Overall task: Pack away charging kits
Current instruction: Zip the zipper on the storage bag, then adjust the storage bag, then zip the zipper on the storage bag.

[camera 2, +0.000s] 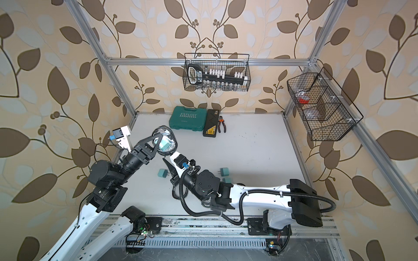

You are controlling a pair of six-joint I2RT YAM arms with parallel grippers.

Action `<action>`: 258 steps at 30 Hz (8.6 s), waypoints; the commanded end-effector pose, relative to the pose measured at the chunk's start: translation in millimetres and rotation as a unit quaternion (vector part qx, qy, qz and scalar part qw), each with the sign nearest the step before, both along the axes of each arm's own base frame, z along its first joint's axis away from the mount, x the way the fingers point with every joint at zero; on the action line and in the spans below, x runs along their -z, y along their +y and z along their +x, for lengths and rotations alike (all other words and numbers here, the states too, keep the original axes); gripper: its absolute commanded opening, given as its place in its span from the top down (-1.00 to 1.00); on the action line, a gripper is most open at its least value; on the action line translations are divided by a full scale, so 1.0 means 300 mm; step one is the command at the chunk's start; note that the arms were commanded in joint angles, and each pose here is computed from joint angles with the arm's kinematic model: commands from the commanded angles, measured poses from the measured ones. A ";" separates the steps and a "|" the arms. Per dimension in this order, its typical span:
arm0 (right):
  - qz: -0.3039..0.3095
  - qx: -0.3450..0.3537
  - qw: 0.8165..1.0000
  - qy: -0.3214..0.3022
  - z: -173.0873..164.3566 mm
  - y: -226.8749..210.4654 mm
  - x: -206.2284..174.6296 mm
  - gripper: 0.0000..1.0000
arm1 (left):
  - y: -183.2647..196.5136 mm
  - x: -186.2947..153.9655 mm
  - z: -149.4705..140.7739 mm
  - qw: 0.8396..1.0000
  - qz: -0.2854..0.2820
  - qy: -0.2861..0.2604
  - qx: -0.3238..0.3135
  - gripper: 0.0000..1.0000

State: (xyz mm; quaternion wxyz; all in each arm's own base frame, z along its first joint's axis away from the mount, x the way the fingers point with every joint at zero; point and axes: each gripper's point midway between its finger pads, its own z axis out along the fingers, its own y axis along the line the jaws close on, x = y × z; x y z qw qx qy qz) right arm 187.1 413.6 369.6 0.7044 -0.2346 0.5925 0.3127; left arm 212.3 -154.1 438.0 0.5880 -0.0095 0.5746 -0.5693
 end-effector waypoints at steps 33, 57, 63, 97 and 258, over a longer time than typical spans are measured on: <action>0.046 0.024 0.997 0.061 0.088 0.013 -0.020 0.77 | 0.022 -0.030 0.001 0.999 -0.024 -0.015 -0.016 1.00; 0.000 0.069 0.997 0.039 0.171 -0.167 0.042 1.00 | 0.017 0.001 -0.044 1.000 -0.020 -0.019 0.005 1.00; -0.023 0.042 0.999 0.007 0.137 -0.161 -0.010 1.00 | -0.012 0.006 -0.059 0.999 -0.011 -0.018 0.034 1.00; -0.088 -0.006 0.996 -0.029 0.017 -0.036 -0.046 1.00 | -0.072 0.043 -0.032 0.997 0.008 -0.008 0.072 1.00; -0.381 -0.106 0.871 -0.293 0.332 -0.226 -0.126 1.00 | -0.350 0.562 0.077 0.885 0.383 0.207 0.166 1.00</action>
